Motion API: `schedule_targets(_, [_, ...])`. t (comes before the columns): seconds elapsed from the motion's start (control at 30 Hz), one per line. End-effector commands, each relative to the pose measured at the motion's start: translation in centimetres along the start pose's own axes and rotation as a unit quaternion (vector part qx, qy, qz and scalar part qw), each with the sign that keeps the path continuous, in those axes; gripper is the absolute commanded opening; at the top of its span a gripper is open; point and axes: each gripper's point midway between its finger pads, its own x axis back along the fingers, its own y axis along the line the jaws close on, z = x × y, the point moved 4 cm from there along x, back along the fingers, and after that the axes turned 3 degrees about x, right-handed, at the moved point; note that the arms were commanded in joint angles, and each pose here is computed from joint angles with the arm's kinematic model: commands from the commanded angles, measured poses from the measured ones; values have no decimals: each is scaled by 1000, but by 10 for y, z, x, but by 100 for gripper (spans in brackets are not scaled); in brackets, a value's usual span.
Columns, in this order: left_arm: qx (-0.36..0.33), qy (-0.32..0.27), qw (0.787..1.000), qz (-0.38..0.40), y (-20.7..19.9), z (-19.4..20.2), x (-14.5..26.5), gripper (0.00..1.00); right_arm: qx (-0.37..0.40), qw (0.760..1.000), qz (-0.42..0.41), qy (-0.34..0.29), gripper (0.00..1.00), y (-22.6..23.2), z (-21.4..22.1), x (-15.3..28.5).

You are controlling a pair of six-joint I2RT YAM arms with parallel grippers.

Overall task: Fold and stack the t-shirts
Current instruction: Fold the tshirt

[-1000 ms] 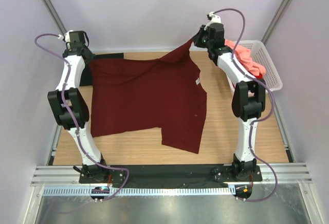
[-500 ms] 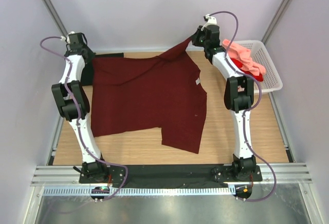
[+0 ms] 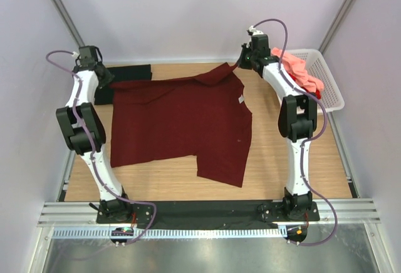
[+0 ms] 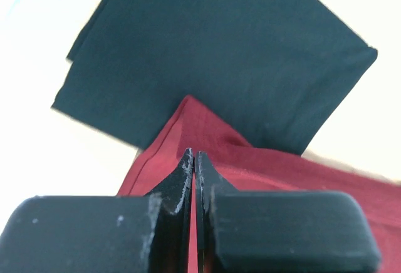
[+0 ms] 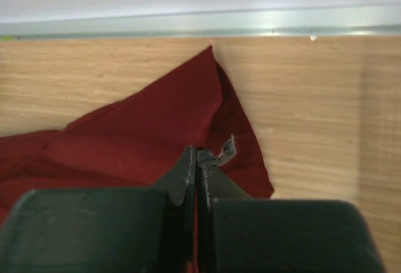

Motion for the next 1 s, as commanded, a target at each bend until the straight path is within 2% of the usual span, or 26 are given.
schedule_targets(0.0, [-17, 3, 1000, -4, 7, -3, 31, 0, 9, 1000, 12, -4, 1, 1, -21, 38])
schedule_targets(0.4, [-25, 69, 995, -62, 37, 39, 33, 0, 10, 998, 19, 53, 1, -4, 21, 67])
schedule_targets(0.73, [-22, 134, 985, -104, 60, 83, 26, 0, -13, 995, 20, 96, 1, -5, 67, 69])
schedule_targets(0.97, [-19, 137, 984, -112, 65, 89, 24, 0, -21, 995, 14, 94, 1, -1, 65, 79])
